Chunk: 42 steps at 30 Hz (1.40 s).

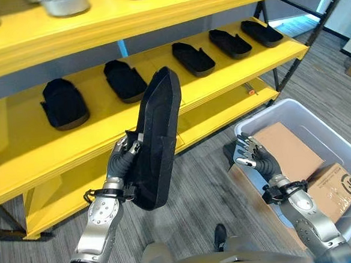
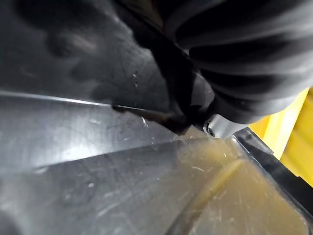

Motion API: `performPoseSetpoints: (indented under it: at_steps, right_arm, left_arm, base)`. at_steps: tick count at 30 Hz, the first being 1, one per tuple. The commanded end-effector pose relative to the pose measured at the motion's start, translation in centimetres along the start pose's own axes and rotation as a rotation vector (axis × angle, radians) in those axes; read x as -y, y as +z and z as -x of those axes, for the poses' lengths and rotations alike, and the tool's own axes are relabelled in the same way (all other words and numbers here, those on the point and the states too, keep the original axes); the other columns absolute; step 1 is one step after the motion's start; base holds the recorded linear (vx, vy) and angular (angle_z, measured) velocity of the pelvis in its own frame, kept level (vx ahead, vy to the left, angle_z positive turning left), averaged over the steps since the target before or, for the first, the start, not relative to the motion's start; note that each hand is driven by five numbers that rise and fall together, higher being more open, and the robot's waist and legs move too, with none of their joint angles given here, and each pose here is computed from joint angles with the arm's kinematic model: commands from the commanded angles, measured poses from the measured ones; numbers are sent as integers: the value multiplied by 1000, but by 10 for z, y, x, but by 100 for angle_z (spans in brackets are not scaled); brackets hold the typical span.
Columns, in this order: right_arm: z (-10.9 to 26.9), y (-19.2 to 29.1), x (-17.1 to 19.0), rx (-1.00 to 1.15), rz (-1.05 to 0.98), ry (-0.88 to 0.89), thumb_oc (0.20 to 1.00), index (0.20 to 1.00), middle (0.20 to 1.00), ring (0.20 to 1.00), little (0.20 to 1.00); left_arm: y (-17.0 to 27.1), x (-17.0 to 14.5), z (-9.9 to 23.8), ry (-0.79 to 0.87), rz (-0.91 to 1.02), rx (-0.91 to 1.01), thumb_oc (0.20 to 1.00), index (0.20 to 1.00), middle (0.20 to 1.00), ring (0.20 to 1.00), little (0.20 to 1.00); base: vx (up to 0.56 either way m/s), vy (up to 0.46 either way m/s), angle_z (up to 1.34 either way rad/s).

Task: Move parts from the plastic box to the shelf.

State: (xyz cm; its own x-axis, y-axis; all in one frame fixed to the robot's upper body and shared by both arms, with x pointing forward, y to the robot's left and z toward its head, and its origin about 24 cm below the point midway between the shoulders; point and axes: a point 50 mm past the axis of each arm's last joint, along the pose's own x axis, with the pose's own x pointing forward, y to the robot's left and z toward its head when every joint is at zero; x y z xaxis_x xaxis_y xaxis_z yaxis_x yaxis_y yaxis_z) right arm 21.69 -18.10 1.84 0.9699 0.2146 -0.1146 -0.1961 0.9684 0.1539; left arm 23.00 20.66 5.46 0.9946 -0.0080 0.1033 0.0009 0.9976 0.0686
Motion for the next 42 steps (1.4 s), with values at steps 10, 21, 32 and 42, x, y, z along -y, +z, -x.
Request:
performPoseSetpoints:
  at_steps: [10, 21, 32, 42]
  right_arm:
    - [-14, 16, -21, 129, -37, 62, 1000, 1000, 1000, 1000, 1000]
    - [-23, 10, -44, 104, -63, 151, 1000, 1000, 1000, 1000, 1000]
    - [-20, 8, -43, 84, -45, 185, 1000, 1000, 1000, 1000, 1000]
    - [-12, 11, -24, 91, -29, 116, 1000, 1000, 1000, 1000, 1000]
  left_arm:
    - [31, -21, -6, 51, -33, 161, 200, 200, 200, 200, 200]
    - [39, -28, -8, 58, -110, 189, 200, 200, 200, 200, 200]
    - [27, -22, 1, 38, -64, 139, 200, 200, 200, 200, 200]
    - [19, -11, 1, 12, -11, 110, 200, 200, 200, 200, 200]
  base:
    - [107, 375, 73]
    - [62, 342, 11]
    - [83, 60, -15]
    - [110, -116, 3]
